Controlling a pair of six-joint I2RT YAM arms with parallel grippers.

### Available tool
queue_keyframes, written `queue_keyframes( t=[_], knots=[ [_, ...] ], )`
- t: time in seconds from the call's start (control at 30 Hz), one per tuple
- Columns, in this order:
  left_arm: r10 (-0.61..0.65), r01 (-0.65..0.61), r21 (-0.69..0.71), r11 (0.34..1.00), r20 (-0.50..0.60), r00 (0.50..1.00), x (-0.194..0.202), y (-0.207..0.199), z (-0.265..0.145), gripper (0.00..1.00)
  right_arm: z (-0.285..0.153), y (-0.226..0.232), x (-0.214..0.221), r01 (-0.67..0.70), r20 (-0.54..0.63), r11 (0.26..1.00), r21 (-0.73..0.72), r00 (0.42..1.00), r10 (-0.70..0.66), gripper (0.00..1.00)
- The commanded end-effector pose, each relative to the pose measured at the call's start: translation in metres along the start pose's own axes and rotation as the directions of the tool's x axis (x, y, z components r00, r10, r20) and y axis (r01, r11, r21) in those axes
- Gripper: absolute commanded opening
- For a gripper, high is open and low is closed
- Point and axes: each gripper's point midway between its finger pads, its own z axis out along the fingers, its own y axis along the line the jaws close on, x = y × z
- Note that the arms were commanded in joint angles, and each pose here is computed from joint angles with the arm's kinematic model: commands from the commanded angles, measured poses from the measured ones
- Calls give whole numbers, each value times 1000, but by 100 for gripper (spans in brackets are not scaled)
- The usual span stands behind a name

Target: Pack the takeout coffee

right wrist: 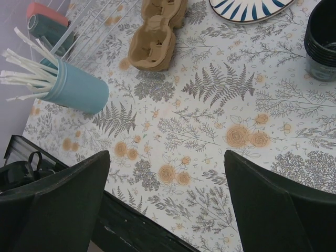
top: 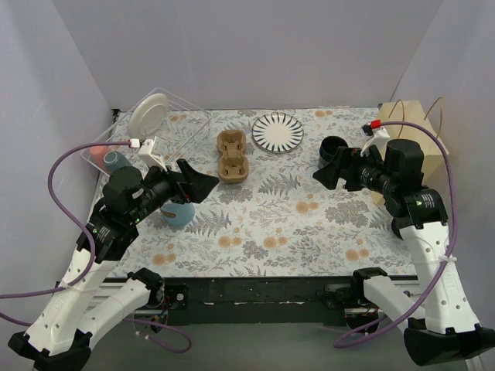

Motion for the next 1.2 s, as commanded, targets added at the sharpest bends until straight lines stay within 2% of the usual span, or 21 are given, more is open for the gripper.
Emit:
queue_keyframes(
  t=[0.0, 0.23, 0.33, 0.4, 0.5, 0.7, 0.73, 0.8, 0.83, 0.9, 0.97, 1.17],
  knots=[
    [14, -14, 2, 1000, 10, 1000, 1, 1, -5, 98, -11, 14, -24, 37, 91, 999, -28, 995, -34, 98],
    [38, -39, 18, 999, 22, 999, -4, -4, -9, 98, -9, -3, -35, 26, 130, 997, 71, 991, -35, 95],
    [55, -55, 33, 998, 8, 998, -3, -7, -9, 98, -5, -10, -49, 59, 174, 992, 109, 982, -77, 93],
    [57, -57, 29, 998, 2, 998, -2, -6, -9, 98, -1, -22, -64, 101, 222, 980, 170, 965, -138, 88],
    [59, -59, 26, 998, 0, 998, 0, -4, -9, 98, 15, -54, -81, 117, 218, 945, 306, 957, -190, 81],
    [57, -57, 16, 998, 11, 998, 0, -3, -16, 98, 77, -93, -101, 244, 48, 896, 371, 958, -281, 53],
    [50, -50, 15, 999, 8, 999, 3, -1, -16, 98, 96, -107, -91, 254, -28, 892, 374, 964, -263, 52],
    [32, -32, 20, 999, 8, 999, 5, -2, -18, 98, 105, -117, -107, 270, -48, 868, 416, 960, -276, 51],
    [29, -29, 19, 999, 0, 1000, 8, 0, -17, 98, 121, -131, -97, 275, -110, 863, 424, 961, -253, 50],
    [27, -27, 4, 1000, -8, 1000, 11, 3, -18, 98, 129, -136, -110, 276, -113, 850, 450, 961, -252, 50],
    [31, -31, -5, 1000, -15, 999, 12, 5, -20, 98, 146, -151, -101, 306, -181, 839, 450, 951, -249, 49],
    [58, -58, -44, 997, 0, 998, 10, 12, -24, 98, 182, -162, -83, 299, -279, 870, 391, 940, -197, 49]
  ],
)
